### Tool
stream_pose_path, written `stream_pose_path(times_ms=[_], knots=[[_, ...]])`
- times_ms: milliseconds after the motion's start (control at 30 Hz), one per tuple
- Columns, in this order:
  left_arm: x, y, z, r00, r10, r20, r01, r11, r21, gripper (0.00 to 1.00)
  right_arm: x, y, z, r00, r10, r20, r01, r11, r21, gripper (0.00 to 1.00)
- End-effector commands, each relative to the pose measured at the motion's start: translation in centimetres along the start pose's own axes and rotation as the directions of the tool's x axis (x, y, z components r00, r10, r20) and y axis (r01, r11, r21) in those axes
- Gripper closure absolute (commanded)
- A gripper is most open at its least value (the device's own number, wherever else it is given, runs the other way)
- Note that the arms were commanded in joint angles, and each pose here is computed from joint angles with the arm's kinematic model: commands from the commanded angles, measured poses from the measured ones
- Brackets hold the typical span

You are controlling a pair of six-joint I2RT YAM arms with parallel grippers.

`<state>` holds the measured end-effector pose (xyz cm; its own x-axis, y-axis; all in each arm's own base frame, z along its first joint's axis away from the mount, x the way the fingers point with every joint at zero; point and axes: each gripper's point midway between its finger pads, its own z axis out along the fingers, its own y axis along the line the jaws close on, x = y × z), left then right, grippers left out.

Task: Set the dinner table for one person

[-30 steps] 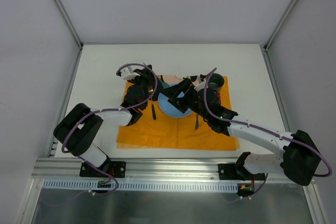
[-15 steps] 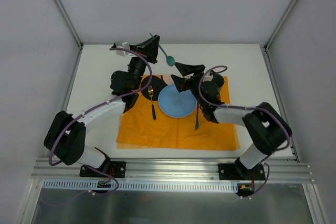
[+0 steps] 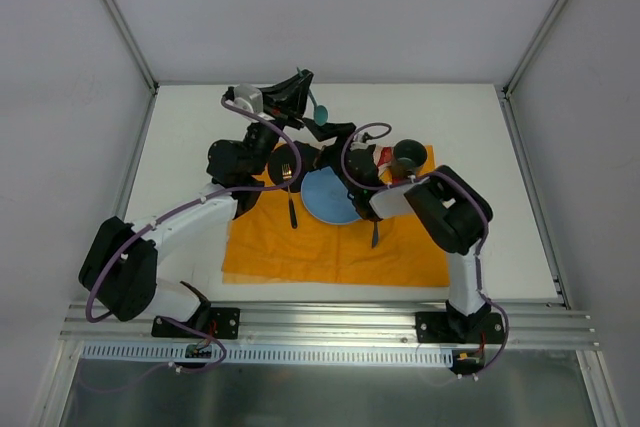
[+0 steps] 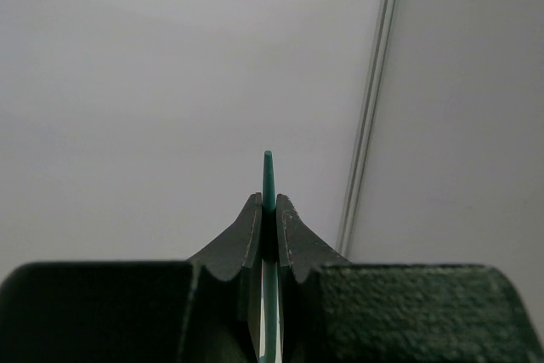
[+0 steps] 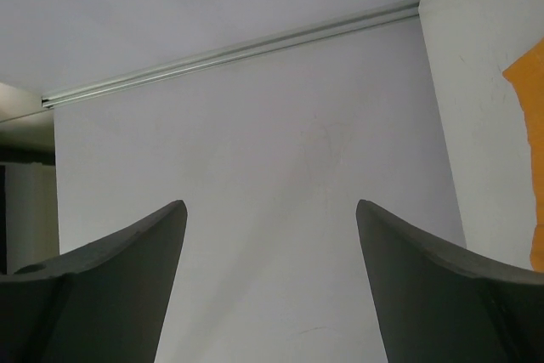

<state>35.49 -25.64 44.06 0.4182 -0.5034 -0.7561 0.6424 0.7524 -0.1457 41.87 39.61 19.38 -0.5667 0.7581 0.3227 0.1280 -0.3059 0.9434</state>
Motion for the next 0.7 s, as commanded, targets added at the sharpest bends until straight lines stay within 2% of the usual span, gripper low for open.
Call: stream_pose_path(times_ms=[0, 33, 67, 100, 133, 167, 200, 267, 567, 667], knots=[[-11.3, -2.0, -0.8, 0.904, 0.133, 0.407, -0.163, 0.986, 0.039, 1.0, 1.7, 8.5, -3.0, 0.994, -0.11, -0.01, 0.107, 0.977, -0.183, 0.15], [-11.1, -2.1, -0.7, 0.902, 0.153, 0.405, -0.186, 0.982, 0.042, 1.0, 1.1, 6.7, -3.2, 0.98, -0.198, 0.017, 0.199, 0.976, -0.085, 0.15], [-10.8, -2.0, -0.7, 0.893, 0.202, 0.401, -0.234, 0.972, 0.032, 1.0, 1.7, 8.8, -4.2, 0.971, -0.236, 0.031, 0.238, 0.968, -0.084, 0.15], [-10.6, -1.9, -0.6, 0.889, 0.224, 0.399, -0.256, 0.966, 0.028, 1.0, 0.9, 5.9, -5.0, 0.955, -0.292, 0.049, 0.288, 0.955, 0.062, 0.15], [-10.1, -1.7, -0.4, 0.882, 0.26, 0.392, -0.29, 0.957, 0.019, 1.0, 0.8, 5.9, -5.8, 0.928, -0.367, 0.061, 0.36, 0.928, 0.098, 0.15], [-9.9, -1.5, -0.3, 0.88, 0.273, 0.389, -0.302, 0.953, 0.013, 1.0, 0.8, 8.1, -6.8, 0.91, -0.4, 0.107, 0.392, 0.916, 0.09, 0.15], [-9.7, -1.1, -0.1, 0.878, 0.284, 0.384, -0.31, 0.951, 0.005, 1.0, 1.1, 7.3, -7.6, 0.892, -0.44, 0.104, 0.425, 0.894, 0.143, 0.15], [-8.9, -0.8, 0.1, 0.89, 0.266, 0.37, -0.291, 0.956, 0.013, 1.0, 1.2, 8.5, -8.0, 0.872, -0.475, 0.12, 0.462, 0.878, 0.123, 0.15], [-7.5, 0.0, 0.6, 0.908, 0.241, 0.344, -0.255, 0.967, -0.004, 1.0, 2.7, 9.6, -7.7, 0.89, -0.447, 0.095, 0.443, 0.895, 0.059, 0.2], [-7.3, 0.0, 0.5, 0.921, 0.191, 0.339, -0.205, 0.979, 0.007, 1.0, 2.5, 9.4, -7.5, 0.888, -0.449, 0.101, 0.445, 0.893, 0.059, 0.22]])
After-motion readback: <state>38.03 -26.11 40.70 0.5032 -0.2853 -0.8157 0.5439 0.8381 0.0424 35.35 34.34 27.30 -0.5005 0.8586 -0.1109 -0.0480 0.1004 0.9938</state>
